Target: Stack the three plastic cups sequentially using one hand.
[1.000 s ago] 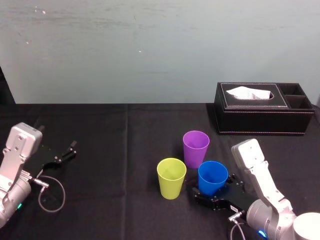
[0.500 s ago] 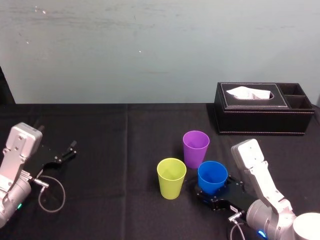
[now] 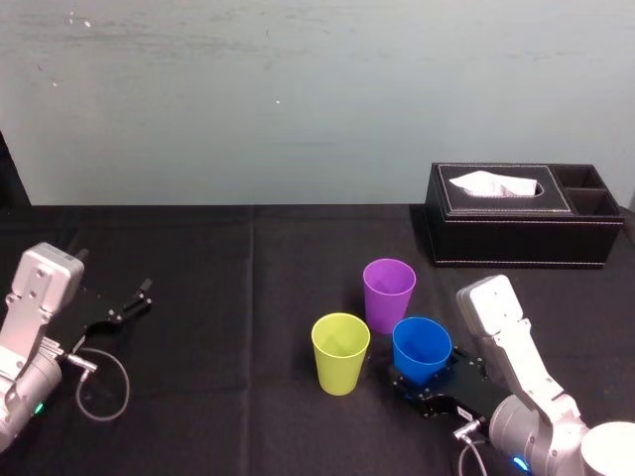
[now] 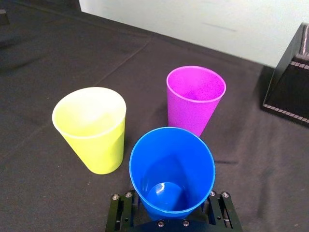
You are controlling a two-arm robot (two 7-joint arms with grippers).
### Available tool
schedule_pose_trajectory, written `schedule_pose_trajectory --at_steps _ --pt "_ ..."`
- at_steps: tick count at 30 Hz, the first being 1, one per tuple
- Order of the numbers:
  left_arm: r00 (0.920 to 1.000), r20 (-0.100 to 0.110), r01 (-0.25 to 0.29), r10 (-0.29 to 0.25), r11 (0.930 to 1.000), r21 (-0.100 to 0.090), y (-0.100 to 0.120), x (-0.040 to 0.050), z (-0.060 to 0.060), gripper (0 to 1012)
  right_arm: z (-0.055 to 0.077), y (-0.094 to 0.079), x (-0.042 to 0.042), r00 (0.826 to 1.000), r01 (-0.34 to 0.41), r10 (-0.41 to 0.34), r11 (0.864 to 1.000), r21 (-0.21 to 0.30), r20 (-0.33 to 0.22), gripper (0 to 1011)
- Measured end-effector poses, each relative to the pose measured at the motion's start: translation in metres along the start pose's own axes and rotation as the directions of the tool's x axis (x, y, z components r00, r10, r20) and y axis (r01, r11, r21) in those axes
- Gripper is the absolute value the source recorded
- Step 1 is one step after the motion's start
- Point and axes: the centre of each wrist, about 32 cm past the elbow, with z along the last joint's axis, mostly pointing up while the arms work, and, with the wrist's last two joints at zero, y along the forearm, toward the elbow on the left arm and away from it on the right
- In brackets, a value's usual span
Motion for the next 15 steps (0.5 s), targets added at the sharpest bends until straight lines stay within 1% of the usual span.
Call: schedule_pose_trajectory --at_steps 3,7,11,13,15 --pt "1.0000 0.000 0.000 0.000 1.0000 0.000 0.000 0.0000 0.000 1000 0.004 -0.003 -0.0019 0.999 0.014 -0.014 1.000 0.008 0.034 696" --pt "1.0000 0.000 0.000 0.000 1.0000 0.000 0.000 0.0000 0.000 1000 0.013 -0.007 -0.0035 0.998 0.023 -0.024 1.000 0.016 0.059 696" --pt "1.0000 0.000 0.000 0.000 1.0000 0.000 0.000 0.0000 0.000 1000 0.023 -0.011 -0.0023 0.998 0.022 -0.023 0.999 0.023 0.056 696" --pt "1.0000 0.000 0.000 0.000 1.0000 0.000 0.000 0.0000 0.000 1000 0.031 -0.013 -0.0001 0.999 0.013 -0.015 0.999 0.031 0.043 696" --pt "1.0000 0.000 0.000 0.000 1.0000 0.000 0.000 0.0000 0.000 1000 0.035 -0.015 0.0013 0.999 0.009 -0.010 0.999 0.039 0.035 696"
